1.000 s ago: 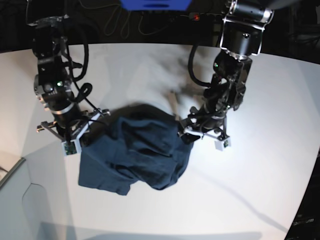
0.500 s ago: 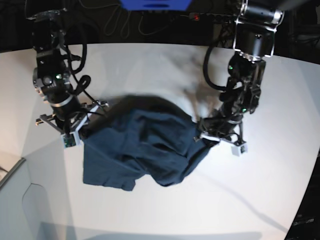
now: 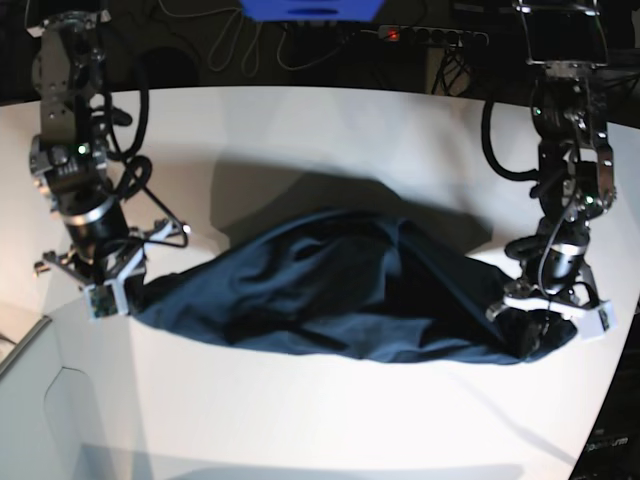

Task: Layout the t-shirt on the table in an organized manner, then fold the t-shirt properly
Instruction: 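Lift the shirt with both grippers, stretch it apart, lay it flat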

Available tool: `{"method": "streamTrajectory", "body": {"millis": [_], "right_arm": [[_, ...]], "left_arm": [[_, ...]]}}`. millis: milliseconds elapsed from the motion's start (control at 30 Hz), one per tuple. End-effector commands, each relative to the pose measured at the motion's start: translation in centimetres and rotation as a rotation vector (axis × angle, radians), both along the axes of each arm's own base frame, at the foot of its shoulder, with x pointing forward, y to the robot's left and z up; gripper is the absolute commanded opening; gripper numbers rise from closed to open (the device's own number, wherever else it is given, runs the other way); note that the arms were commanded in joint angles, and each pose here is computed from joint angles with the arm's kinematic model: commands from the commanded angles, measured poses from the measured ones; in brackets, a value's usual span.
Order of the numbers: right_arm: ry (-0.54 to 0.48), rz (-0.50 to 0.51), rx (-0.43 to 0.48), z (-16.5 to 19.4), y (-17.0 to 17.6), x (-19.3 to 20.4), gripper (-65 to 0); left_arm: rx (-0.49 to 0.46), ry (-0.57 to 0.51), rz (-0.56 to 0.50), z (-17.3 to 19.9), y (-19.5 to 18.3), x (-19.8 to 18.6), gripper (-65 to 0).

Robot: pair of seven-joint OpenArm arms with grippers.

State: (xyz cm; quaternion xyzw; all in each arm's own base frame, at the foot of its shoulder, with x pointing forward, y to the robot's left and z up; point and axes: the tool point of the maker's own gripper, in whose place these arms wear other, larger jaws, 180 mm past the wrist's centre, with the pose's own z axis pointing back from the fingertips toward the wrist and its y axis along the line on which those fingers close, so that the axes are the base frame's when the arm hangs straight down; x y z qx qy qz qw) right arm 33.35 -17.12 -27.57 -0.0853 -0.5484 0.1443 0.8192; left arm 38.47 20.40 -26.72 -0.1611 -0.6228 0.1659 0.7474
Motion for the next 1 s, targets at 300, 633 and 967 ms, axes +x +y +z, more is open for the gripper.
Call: {"method": "streamTrajectory", "body": {"millis": [300,633,967], "right_arm": [[-0.146,-0.023,-0.007,4.8,-1.1,5.8,-65.0],[-0.139,-0.039,-0.002,4.5,-1.7,6.9,-65.0],[-0.209,0.014,-0.003,6.9,0.2,3.2,-65.0]], "left_arm": [[-0.029,-0.081,0.041,3.2,1.6,6.1,-65.0],[-0.034,-0.172,0.013,7.8,0.6,9.4,-64.9],[0.025,-0.359,-0.027,13.6,-1.3,2.7,-64.9]]}}
